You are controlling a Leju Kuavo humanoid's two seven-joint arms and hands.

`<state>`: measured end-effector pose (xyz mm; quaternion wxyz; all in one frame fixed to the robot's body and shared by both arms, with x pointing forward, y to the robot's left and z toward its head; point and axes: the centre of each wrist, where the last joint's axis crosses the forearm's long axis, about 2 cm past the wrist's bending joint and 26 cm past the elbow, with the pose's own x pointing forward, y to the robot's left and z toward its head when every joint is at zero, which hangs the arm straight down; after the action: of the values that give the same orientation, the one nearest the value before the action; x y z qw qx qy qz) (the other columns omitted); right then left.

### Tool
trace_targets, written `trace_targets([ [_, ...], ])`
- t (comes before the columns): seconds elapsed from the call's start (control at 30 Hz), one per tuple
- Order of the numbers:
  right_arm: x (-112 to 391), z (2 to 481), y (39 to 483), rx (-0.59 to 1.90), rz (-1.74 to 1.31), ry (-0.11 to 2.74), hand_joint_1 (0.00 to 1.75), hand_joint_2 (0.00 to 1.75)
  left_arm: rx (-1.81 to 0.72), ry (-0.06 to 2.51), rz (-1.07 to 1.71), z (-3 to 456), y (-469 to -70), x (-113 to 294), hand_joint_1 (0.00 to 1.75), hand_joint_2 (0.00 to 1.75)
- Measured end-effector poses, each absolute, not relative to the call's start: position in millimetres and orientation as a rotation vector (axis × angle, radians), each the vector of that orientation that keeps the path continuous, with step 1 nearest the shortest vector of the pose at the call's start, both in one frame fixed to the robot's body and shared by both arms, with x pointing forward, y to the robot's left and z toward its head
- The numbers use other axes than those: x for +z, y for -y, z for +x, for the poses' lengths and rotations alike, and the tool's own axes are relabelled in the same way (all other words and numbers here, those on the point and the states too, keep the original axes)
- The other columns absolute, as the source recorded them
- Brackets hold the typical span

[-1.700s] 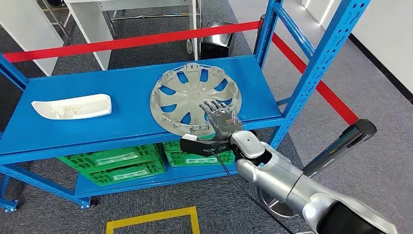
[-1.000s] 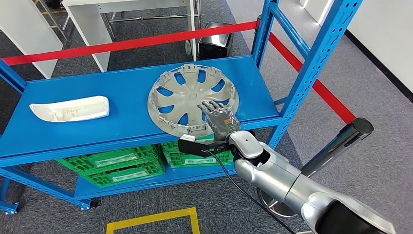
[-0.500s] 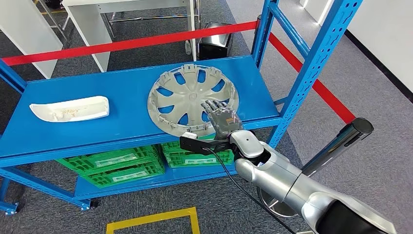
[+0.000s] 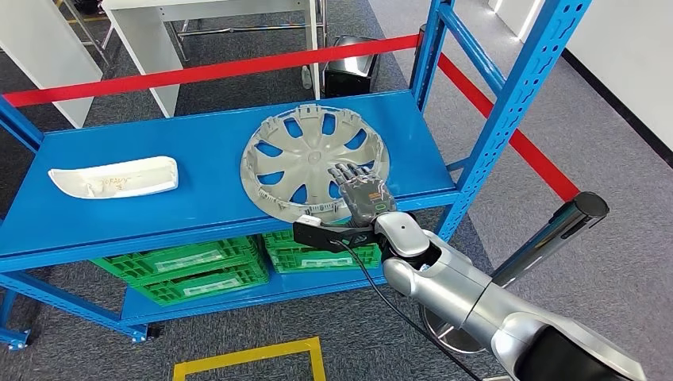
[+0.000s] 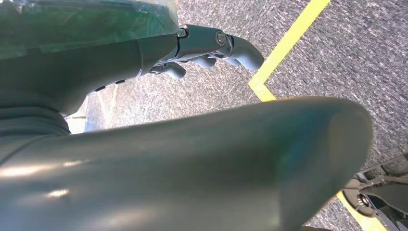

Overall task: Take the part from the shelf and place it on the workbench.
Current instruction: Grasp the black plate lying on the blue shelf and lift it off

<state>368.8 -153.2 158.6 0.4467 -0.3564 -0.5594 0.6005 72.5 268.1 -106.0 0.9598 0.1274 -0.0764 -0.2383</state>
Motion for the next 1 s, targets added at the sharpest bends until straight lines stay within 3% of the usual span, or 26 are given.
trace_targets([
  [1.0, 154.1, 365.7, 153.4, 1.492, -0.872, 1.377, 0.0, 0.0, -0.485, 0.158, 0.257, 72.6, -264.3, -105.8, 0.0, 0.0],
])
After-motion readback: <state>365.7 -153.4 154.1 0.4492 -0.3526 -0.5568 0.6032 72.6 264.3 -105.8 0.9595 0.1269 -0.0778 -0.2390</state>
